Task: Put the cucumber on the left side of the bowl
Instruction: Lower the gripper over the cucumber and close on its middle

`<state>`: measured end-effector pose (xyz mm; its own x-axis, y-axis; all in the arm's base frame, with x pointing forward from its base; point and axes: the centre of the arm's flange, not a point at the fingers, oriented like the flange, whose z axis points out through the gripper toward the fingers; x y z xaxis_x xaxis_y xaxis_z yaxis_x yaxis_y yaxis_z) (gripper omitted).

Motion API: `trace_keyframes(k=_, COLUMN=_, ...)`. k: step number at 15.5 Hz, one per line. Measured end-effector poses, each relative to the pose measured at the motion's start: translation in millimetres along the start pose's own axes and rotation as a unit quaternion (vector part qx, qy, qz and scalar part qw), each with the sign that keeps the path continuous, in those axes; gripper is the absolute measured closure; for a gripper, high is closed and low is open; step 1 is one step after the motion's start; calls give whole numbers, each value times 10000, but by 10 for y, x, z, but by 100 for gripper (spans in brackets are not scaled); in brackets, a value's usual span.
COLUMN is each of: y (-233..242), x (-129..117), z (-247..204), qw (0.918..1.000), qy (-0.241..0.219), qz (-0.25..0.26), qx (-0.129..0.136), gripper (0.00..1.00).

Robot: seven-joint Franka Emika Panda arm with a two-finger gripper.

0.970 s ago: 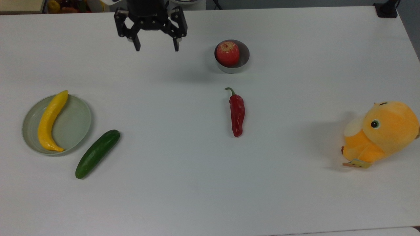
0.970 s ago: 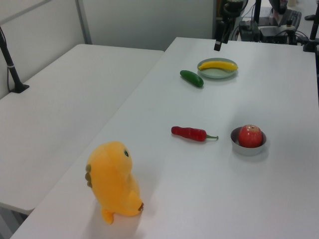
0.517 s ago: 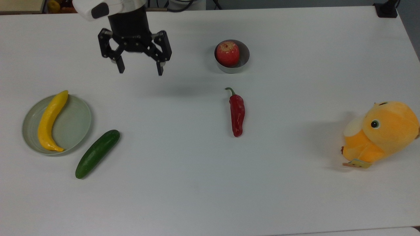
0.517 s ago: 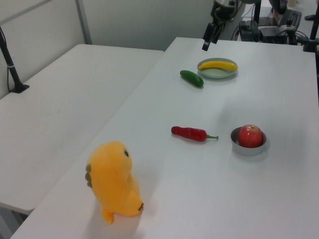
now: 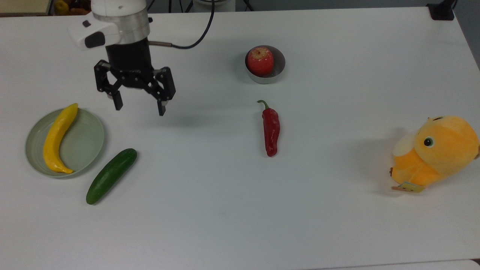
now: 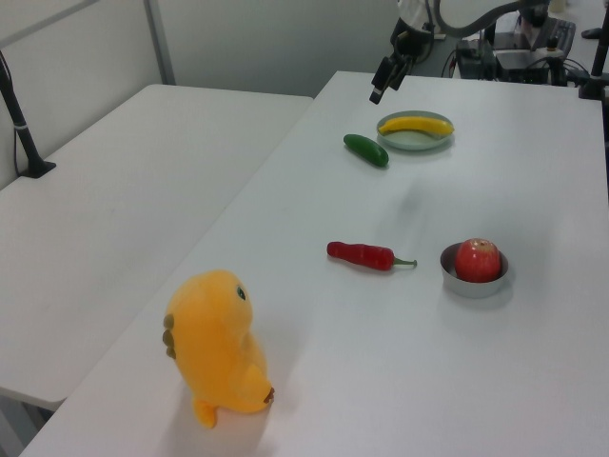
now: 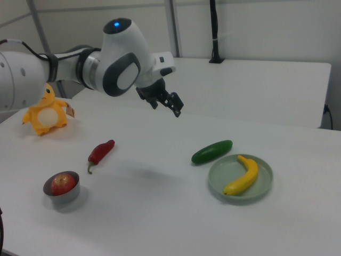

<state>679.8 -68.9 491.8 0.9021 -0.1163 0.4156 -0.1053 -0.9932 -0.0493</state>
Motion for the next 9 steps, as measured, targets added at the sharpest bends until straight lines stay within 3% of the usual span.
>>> trace_keyframes(k=9, y=450, x=-10, z=744, qw=9980, qy=457, qz=100, qx=-415, gripper=0)
